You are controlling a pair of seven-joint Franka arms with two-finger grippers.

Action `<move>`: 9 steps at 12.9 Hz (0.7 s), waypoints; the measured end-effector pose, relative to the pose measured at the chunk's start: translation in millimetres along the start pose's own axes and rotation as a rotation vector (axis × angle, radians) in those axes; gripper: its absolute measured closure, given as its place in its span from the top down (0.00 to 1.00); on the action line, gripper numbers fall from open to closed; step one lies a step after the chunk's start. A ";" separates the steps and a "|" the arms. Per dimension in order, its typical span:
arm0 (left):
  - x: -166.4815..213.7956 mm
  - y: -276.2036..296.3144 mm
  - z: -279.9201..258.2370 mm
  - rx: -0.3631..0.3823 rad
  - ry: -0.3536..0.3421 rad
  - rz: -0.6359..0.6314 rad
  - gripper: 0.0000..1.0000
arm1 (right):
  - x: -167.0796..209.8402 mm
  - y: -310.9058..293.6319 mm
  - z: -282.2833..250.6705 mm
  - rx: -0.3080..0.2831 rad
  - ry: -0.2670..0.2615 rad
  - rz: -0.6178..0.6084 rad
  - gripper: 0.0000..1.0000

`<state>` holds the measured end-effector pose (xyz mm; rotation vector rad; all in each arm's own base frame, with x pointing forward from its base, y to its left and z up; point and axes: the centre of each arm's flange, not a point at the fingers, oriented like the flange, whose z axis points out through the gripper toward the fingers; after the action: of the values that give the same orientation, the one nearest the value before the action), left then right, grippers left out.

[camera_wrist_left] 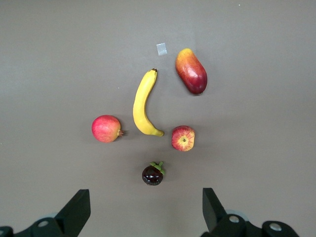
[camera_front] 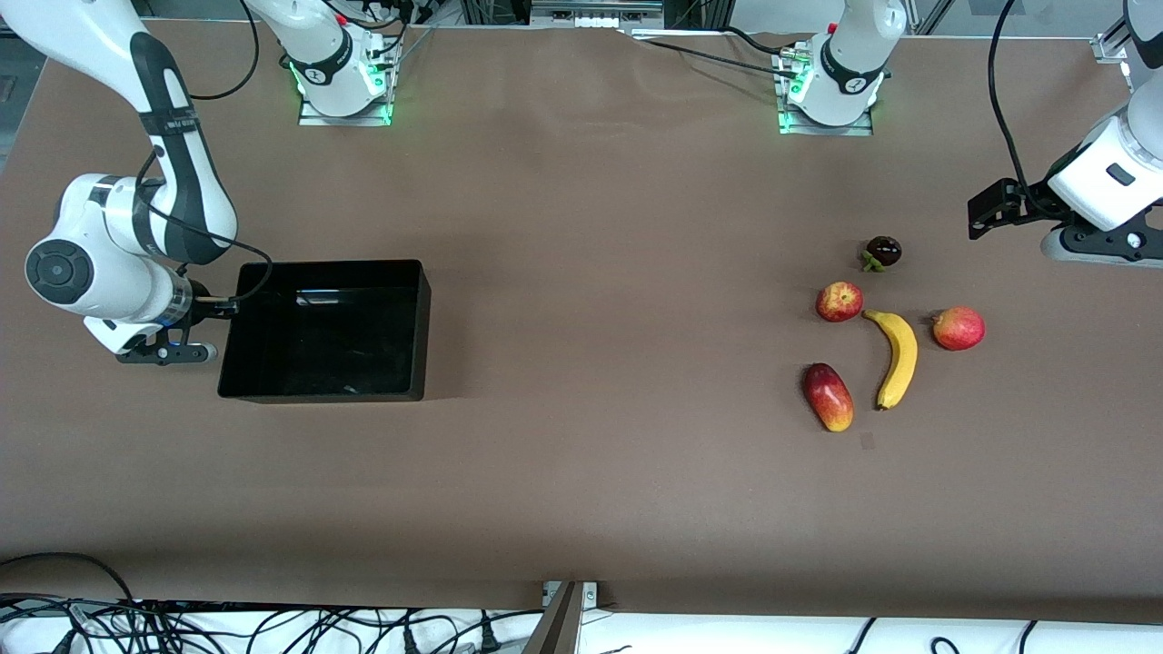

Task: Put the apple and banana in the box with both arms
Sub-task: 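Reach the right gripper to the black box rim and grasp it, then slide the black box with the right gripper toward the fruit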

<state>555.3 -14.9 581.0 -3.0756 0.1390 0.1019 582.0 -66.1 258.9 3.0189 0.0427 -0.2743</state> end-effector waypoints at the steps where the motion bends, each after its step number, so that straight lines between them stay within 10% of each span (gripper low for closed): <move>1: 0.6 0.0 0.8 0.000 -0.001 0.000 1.00 | -1.4 -0.6 8.1 0.004 0.001 0.003 0.94; 9: 1.2 0.0 1.0 0.000 0.000 0.000 1.00 | -3.8 1.4 21.5 0.062 -0.003 0.048 0.05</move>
<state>556.5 -15.0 579.9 -3.0757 0.1393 0.1019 574.6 -70.0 238.8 3.0755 -0.0388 -0.2814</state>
